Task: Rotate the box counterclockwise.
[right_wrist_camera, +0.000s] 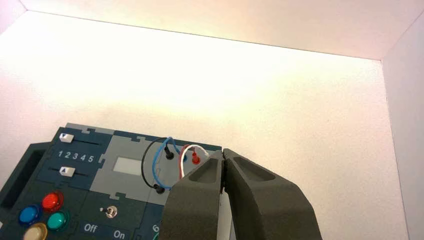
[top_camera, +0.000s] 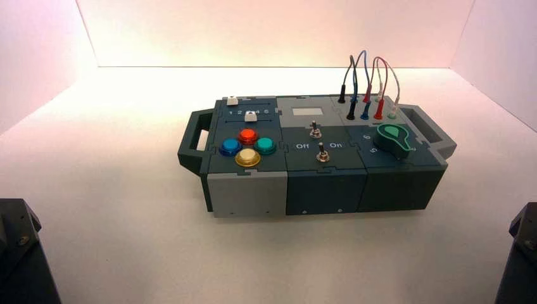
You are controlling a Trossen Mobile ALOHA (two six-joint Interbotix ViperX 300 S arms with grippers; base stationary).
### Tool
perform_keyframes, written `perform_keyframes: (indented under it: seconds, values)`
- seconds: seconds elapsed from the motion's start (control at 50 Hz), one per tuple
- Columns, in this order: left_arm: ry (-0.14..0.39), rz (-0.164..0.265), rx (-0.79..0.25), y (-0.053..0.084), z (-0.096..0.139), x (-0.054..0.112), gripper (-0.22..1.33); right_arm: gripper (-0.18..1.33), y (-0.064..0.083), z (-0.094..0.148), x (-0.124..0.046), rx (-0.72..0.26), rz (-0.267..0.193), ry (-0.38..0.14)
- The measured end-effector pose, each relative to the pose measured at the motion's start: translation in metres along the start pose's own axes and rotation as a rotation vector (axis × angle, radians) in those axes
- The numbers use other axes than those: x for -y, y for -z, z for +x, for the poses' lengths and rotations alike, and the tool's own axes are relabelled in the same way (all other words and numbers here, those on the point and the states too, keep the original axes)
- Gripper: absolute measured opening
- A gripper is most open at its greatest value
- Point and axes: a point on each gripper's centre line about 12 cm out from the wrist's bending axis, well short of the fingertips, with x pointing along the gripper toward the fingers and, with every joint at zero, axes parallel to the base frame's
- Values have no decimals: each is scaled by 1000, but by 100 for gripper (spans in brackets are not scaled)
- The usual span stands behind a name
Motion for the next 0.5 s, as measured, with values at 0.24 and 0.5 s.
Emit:
perform_keyframes:
  seconds: [0.24,0.5]
  values:
    - [0,0,2,0,0,0,-17,-14,1,0,0,-2,-1,1]
    - [13,1,-57,6,11,3,-17,-14,3,-2,-8,-97,32,-44]
